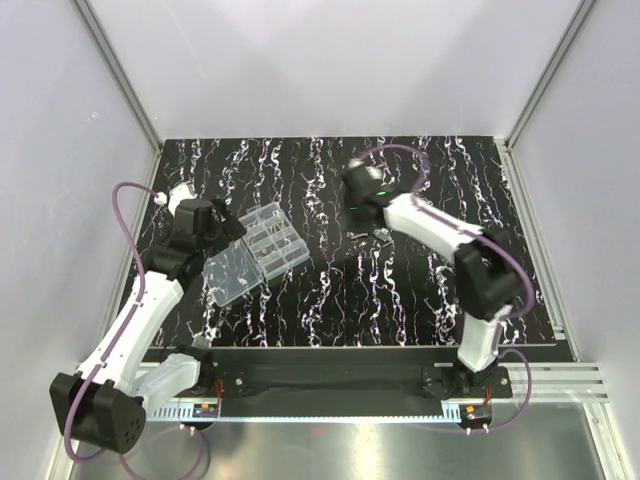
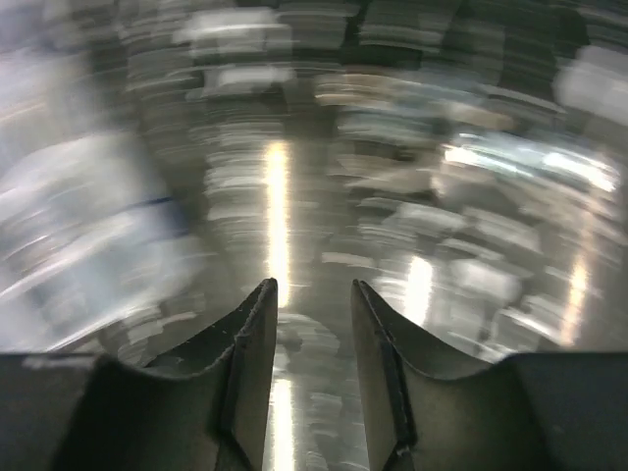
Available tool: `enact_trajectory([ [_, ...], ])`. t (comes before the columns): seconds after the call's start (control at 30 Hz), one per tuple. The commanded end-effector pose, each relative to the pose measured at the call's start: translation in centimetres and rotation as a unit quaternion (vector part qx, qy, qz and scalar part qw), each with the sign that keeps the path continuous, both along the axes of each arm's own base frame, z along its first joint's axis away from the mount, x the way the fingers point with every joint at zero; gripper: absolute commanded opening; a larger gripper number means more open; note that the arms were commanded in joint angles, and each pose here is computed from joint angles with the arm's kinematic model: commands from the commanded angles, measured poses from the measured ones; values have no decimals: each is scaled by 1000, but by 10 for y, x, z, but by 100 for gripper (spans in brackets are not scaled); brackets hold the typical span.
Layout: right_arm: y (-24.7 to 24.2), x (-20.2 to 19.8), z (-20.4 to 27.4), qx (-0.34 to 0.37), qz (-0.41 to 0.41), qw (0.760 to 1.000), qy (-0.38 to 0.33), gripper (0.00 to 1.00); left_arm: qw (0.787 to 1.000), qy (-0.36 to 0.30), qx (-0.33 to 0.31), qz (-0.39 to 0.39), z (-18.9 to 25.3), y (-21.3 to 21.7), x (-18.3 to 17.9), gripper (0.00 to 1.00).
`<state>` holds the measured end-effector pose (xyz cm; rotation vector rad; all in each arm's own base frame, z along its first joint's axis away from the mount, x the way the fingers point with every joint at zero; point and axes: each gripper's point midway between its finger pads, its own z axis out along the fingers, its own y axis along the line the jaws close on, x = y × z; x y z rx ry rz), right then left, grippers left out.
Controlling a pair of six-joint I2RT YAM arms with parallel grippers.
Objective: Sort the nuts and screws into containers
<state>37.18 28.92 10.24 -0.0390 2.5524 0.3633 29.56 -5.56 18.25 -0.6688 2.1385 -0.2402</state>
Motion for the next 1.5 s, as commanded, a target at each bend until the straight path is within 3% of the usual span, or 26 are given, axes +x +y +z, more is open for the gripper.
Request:
enact_trajectory([
  [0.0, -97, -15, -15, -71, -171, 983, 8, 45, 999, -21, -8, -27, 6, -11, 10, 99],
  [0.13, -144, -21, -18, -111, -246, 963, -15, 49, 999, -16, -8, -29, 4, -11, 11, 99],
  [0.4, -160, 3, -46, -155, -288, 945, -17, 43, 1000, -18, -4, -24, 5, -9, 10, 99],
  [0.83, -150, 32, -50, -130, -285, 949, -36, 41, 1000, -12, -1, -23, 1, -8, 11, 99],
  [1.47, -144, 22, -83, -139, -271, 952, 15, 35, 1000, -7, 0, -23, -2, -9, 12, 99],
])
